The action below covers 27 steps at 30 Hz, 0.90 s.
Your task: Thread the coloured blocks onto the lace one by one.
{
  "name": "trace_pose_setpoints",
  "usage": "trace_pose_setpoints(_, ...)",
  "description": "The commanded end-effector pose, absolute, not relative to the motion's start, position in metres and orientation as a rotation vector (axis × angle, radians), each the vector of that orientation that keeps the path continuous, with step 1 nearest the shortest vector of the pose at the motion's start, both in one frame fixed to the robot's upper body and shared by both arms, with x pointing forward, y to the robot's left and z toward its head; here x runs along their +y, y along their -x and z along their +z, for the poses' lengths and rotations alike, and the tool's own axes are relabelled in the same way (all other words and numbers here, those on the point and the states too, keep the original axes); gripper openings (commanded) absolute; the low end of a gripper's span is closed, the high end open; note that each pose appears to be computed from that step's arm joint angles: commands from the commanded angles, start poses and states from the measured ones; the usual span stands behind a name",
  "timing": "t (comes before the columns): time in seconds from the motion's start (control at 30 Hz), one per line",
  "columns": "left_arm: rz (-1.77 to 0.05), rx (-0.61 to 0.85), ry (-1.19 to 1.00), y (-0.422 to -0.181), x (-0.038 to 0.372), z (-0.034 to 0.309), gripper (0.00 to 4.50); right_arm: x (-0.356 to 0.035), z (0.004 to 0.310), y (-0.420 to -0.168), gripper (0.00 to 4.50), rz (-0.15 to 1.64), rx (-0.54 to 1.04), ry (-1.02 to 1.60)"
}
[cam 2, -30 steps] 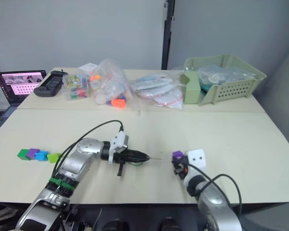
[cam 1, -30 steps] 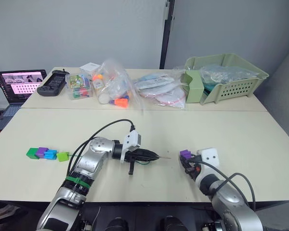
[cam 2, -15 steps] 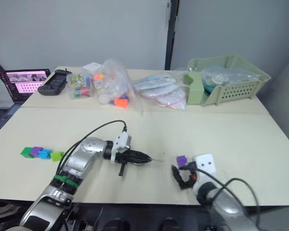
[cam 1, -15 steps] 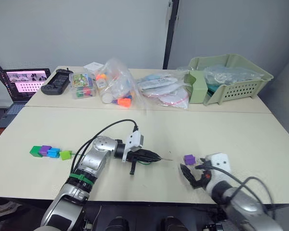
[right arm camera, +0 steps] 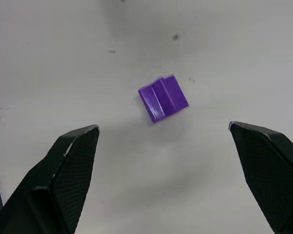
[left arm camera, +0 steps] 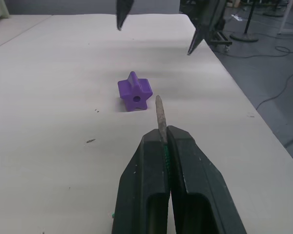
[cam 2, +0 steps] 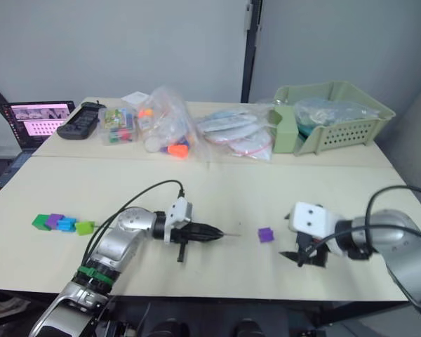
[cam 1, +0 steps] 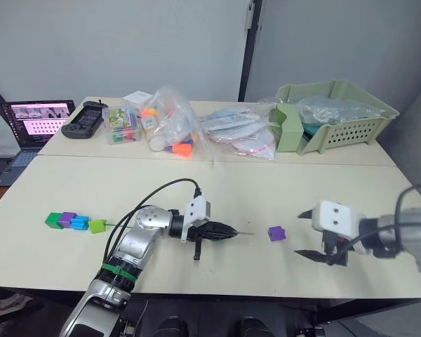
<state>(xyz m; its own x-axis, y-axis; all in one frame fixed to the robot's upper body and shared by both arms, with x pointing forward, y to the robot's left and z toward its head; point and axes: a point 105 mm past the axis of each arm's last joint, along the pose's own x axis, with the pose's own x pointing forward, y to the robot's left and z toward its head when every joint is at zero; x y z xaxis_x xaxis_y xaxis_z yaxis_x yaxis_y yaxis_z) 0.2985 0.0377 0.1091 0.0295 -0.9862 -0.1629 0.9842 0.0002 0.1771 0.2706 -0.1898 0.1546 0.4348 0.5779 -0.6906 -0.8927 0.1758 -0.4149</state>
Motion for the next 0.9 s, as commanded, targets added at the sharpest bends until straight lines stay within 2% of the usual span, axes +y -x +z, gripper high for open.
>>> trace_pose_setpoints(0.03,-1.535,-0.055,-0.278,-0.295,0.032,0.119,0.0,-0.187,0.149,-0.28,4.49,1.197,0.478,0.987)
trace_pose_setpoints(0.17,-1.516,-0.059,-0.277,-0.294,0.03,0.12,0.0,-0.177,0.14,-0.293,4.49,1.281,0.521,1.034)
trace_pose_setpoints(0.47,-1.49,-0.058,-0.295,-0.295,0.024,0.121,0.0,-0.17,0.124,-0.308,4.49,1.325,0.575,1.07)
trace_pose_setpoints(0.57,-1.489,-0.06,-0.293,-0.296,0.022,0.122,0.0,-0.168,0.122,-0.305,3.73,1.344,0.591,1.057)
trace_pose_setpoints(0.8,-1.491,-0.058,-0.295,-0.298,0.018,0.123,0.0,-0.168,0.12,-0.304,1.41,1.326,0.618,1.045)
trace_pose_setpoints(0.9,-1.488,-0.047,-0.309,-0.3,0.018,0.121,0.0,-0.169,0.121,-0.302,1.36,1.31,0.624,1.023)
